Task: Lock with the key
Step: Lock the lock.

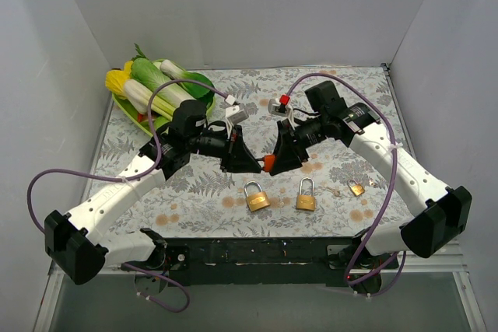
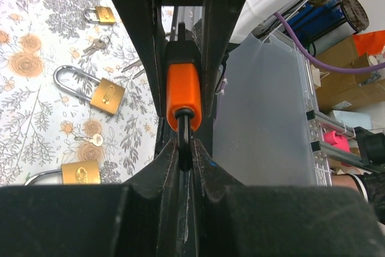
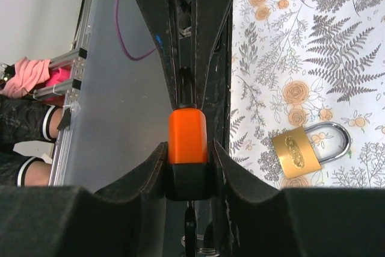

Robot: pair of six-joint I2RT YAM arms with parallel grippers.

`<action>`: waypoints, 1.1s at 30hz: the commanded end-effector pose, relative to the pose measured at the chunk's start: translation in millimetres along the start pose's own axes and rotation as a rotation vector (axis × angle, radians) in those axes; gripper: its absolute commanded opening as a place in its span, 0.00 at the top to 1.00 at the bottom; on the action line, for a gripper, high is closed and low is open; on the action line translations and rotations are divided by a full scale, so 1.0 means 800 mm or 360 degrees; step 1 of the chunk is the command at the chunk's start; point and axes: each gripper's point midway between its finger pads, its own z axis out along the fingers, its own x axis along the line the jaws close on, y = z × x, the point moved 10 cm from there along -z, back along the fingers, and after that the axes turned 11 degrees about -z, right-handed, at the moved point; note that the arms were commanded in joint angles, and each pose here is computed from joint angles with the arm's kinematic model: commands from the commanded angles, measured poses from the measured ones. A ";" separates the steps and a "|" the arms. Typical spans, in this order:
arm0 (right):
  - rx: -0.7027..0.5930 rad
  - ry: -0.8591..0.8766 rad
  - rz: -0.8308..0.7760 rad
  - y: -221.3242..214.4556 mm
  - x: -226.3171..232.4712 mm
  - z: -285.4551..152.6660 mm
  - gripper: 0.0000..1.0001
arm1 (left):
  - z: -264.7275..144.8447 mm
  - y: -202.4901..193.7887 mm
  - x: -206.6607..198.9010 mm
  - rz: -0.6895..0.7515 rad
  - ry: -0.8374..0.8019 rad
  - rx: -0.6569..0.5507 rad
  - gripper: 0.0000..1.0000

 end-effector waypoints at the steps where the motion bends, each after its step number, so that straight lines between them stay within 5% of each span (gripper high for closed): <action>1: -0.0282 0.0215 -0.0601 0.079 0.005 0.019 0.99 | 0.035 -0.011 -0.011 0.0120 -0.0168 0.0104 1.00; 16: -0.0112 0.0029 -0.0543 0.043 -0.004 0.009 0.99 | -0.020 0.028 0.003 0.0070 0.0090 -0.0058 1.00; 33: -0.0062 -0.0110 -0.0448 0.027 -0.019 -0.015 0.99 | -0.059 0.062 0.008 0.0423 0.0334 -0.0052 1.00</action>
